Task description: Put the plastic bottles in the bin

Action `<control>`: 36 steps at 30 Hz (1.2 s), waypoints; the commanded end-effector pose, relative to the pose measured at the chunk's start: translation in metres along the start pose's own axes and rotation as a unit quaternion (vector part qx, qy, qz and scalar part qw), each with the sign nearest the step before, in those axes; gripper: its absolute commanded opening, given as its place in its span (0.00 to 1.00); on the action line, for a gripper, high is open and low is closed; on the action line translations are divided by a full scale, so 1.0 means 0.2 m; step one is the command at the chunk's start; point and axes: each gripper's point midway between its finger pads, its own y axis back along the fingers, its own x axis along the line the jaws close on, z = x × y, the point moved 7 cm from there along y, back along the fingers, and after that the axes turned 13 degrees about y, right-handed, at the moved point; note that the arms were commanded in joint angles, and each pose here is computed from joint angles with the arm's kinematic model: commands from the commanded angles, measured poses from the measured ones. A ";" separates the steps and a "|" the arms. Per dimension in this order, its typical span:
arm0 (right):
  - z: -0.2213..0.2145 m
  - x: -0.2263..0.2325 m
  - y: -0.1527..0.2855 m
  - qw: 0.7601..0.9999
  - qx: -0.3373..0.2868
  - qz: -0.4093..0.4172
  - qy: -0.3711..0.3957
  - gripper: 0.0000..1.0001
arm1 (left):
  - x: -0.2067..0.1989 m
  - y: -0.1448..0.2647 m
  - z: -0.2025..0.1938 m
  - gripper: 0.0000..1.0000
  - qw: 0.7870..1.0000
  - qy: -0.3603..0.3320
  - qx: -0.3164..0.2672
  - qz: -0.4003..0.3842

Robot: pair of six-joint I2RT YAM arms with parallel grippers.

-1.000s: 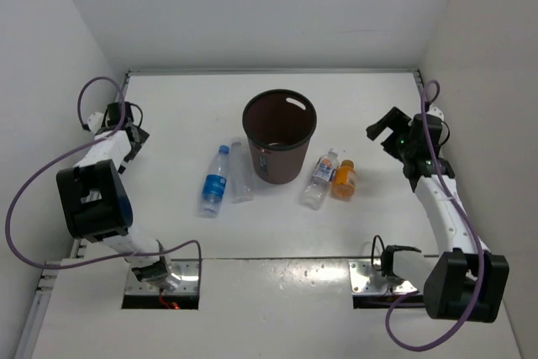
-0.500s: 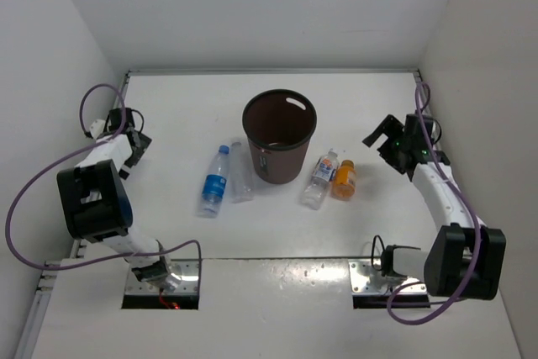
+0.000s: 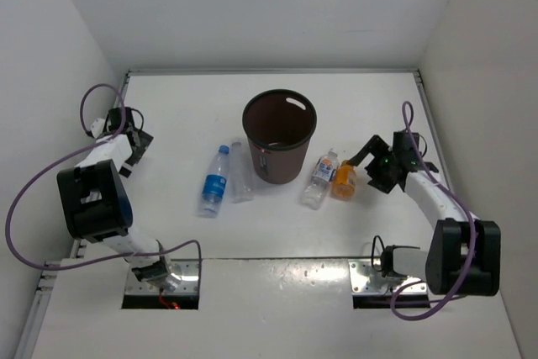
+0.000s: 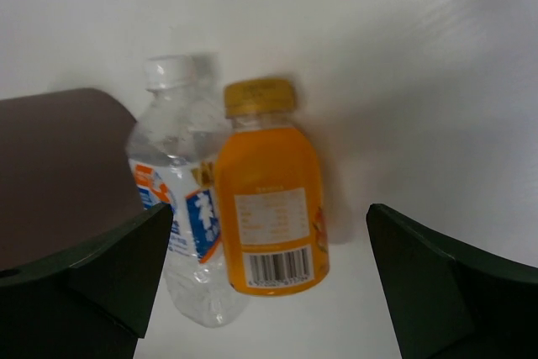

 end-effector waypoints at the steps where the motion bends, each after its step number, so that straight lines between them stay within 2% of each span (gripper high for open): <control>1: -0.08 0.01 -0.01 0.999 0.017 0.014 -0.029 1.00 | -0.07 0.00 0.04 1.00 0.999 0.031 0.001 -0.031; 5: -0.14 -0.01 -0.04 0.998 0.052 0.003 -0.040 1.00 | -0.08 0.00 0.02 1.00 0.999 0.031 0.016 -0.040; 10: -0.18 0.01 -0.10 0.995 0.094 -0.005 -0.041 0.94 | -0.08 -0.01 0.00 1.00 0.998 0.040 0.023 -0.042; 20: -0.24 0.00 -0.13 0.991 0.121 -0.029 -0.050 0.83 | -0.05 -0.02 -0.02 1.00 0.998 0.044 0.028 -0.043; 26: -0.21 0.00 -0.11 0.992 0.111 -0.045 -0.047 0.83 | -0.06 -0.02 -0.02 1.00 0.997 0.046 0.030 -0.049; 30: -0.17 0.00 -0.11 0.992 0.108 -0.054 -0.036 0.90 | -0.06 -0.01 -0.03 1.00 0.997 0.045 0.034 -0.051; 36: -0.11 0.01 -0.11 0.991 0.115 -0.071 -0.006 0.93 | -0.06 -0.02 -0.04 1.00 0.997 0.045 0.038 -0.053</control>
